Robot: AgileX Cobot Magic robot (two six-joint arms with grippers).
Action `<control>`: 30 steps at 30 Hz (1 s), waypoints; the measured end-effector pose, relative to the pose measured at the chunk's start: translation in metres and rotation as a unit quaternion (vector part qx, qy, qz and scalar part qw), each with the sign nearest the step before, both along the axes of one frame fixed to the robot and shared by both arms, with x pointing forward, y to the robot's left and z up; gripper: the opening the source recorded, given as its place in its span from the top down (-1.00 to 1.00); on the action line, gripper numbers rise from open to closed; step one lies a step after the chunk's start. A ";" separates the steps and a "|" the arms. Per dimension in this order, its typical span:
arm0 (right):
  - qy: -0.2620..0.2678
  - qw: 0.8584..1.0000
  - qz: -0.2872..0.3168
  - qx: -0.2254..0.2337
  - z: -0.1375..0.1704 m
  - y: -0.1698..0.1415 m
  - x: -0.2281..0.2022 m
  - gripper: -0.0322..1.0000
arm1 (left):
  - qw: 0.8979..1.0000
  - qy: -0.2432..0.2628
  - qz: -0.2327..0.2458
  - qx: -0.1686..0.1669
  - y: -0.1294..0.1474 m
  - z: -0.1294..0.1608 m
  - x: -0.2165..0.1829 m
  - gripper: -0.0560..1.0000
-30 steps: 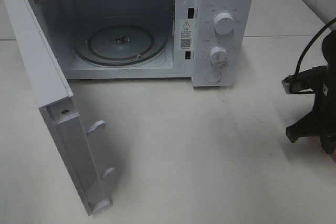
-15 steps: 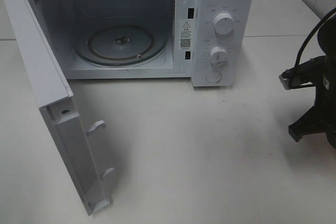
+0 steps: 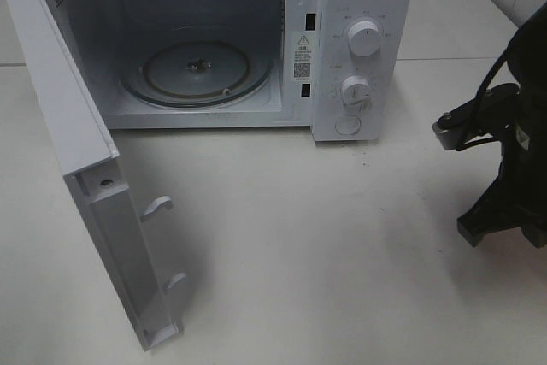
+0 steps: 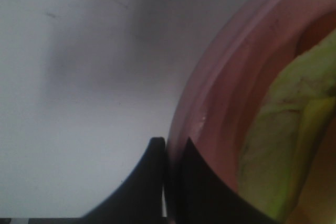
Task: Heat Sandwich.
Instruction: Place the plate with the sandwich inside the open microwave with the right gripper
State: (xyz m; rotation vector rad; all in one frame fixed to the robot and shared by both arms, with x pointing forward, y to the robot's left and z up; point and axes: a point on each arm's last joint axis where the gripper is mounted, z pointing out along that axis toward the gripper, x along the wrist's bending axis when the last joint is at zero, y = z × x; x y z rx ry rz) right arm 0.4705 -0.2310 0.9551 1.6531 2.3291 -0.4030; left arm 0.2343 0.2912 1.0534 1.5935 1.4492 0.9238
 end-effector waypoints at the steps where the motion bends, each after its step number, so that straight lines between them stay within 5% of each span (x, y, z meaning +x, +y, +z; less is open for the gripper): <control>1: 0.003 1.000 0.005 -0.002 0.001 0.003 -0.003 0.87 | 1.000 0.000 0.000 0.000 0.000 0.000 0.000 -0.97; 30: -0.008 0.988 0.152 0.001 0.027 0.061 -0.068 0.87 | 1.000 0.000 0.000 0.000 0.000 0.000 0.000 -0.97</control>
